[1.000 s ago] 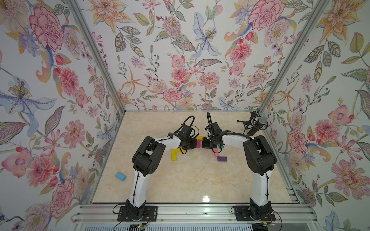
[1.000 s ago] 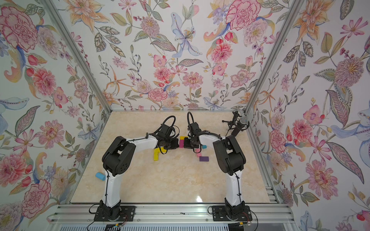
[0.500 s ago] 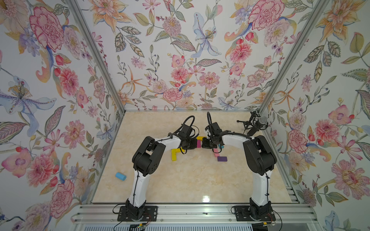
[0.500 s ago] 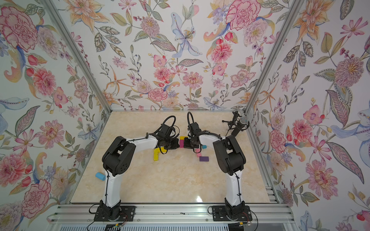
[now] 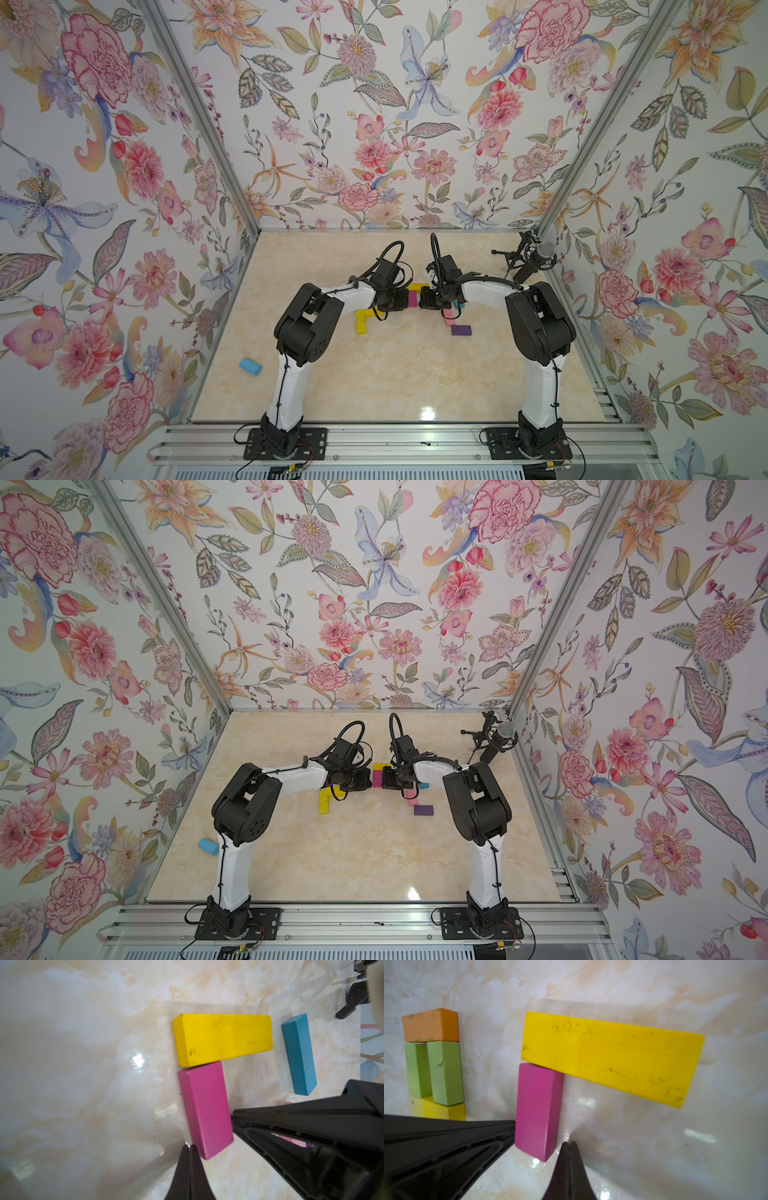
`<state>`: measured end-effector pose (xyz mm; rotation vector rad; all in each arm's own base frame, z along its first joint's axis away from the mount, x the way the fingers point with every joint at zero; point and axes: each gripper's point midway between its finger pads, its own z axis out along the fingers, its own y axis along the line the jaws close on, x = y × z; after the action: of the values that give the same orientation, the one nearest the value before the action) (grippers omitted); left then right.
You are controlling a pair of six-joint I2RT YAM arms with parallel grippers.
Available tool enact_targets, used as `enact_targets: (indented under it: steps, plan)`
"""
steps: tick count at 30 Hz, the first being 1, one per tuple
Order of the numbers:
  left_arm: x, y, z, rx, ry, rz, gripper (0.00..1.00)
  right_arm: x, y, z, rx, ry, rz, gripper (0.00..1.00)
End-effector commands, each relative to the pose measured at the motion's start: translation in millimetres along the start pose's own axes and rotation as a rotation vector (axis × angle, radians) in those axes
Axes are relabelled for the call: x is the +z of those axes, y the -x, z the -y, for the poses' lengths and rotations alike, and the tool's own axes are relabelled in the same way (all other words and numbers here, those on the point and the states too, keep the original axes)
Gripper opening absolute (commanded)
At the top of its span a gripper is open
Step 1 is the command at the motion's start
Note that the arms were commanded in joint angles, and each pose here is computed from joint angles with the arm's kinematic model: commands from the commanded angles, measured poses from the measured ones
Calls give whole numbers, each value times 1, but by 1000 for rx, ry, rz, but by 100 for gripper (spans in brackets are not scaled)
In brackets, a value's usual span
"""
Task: Assemble the letter p with building blocks
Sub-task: Assemble the building block at the center of the board, then adjust the building block at the center of the board.
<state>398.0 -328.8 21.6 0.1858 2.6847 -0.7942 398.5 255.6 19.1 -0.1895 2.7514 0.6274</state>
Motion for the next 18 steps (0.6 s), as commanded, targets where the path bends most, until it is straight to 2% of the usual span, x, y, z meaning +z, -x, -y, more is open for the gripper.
enact_targets:
  steps: [1,5,8,9,10,11,13,16,18]
  plan:
    - [-4,-3,-4,21,30,3,0,7,-33,14,24,-60,-102,0]
    - [-29,7,-1,41,73,64,0,-10,-23,14,22,-76,-53,0]
    - [-61,22,15,86,77,136,0,-47,-2,14,14,-83,40,0]
    - [-71,27,26,103,55,161,0,-62,6,15,12,-90,78,2]
    - [-79,30,37,119,31,179,4,-76,12,17,11,-106,109,11]
    - [-85,31,47,131,9,190,17,-87,14,19,9,-118,126,20]
    - [-89,30,60,140,-32,186,50,-102,12,26,8,-143,124,51]
    - [-87,30,66,131,-67,182,71,-102,-5,38,-11,-190,55,67]
    - [-84,29,70,131,-95,173,73,-98,-19,47,-10,-231,9,70]
